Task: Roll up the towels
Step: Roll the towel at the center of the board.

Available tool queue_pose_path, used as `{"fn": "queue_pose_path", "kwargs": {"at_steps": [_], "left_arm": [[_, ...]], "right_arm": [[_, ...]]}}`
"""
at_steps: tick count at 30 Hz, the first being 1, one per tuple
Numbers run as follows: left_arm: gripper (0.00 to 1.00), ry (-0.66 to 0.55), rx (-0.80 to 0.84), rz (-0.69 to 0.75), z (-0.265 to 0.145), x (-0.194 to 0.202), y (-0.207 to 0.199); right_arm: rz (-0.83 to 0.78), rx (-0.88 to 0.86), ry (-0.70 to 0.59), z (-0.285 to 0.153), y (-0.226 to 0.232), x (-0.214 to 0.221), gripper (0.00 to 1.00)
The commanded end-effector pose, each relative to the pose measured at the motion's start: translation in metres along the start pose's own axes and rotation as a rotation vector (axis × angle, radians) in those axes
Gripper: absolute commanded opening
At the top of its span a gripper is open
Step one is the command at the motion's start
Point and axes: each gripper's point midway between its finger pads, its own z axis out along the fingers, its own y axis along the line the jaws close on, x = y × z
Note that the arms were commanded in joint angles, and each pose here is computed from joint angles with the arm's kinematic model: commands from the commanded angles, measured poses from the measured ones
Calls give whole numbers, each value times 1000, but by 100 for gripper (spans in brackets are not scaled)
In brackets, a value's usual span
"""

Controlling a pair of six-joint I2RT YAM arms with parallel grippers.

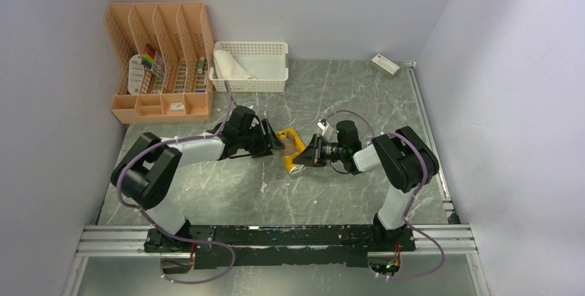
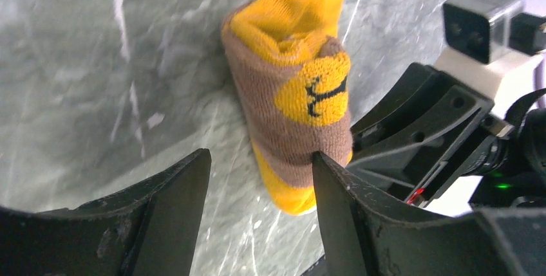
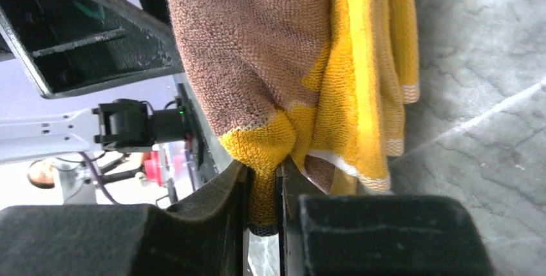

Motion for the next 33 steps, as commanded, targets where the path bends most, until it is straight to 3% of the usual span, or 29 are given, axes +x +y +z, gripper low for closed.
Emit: {"fn": "queue_pose_path", "kwargs": {"at_steps": [1,10,12,13,15,16,17,21,26,33], "left_arm": [[69,-87,72,68,18,-29,-29],[66,-100,77,105,50,-39,-36],[55,-90,77,101,58,-37,-33],[45,-86,78,101,62,-36,-33],[15,-72,67,97,68,-34,-28],[8,-65,58,96,70,-33,-26],[7,-57,50,96,71,-32,-24],[7,-35,-1,122,72,-33,-20],[7,25,-135,170,65,-40,-16],[7,17,-212,173,50,-44,-9]], "right_arm": [[80,-133,20,-5,13,4,0],[56,-59,41,-5,0,4,2],[50,-29,60,-5,-3,3,23],[35,-14,62,-6,-3,1,36],[-5,49,62,-8,-7,-4,59],[-48,94,56,-12,-9,-8,68],[-76,153,51,-16,-13,-12,74],[-284,476,-89,-49,-12,-56,81],[-597,818,-230,-78,31,-88,83],[-850,986,-147,-50,51,-50,82]]}}
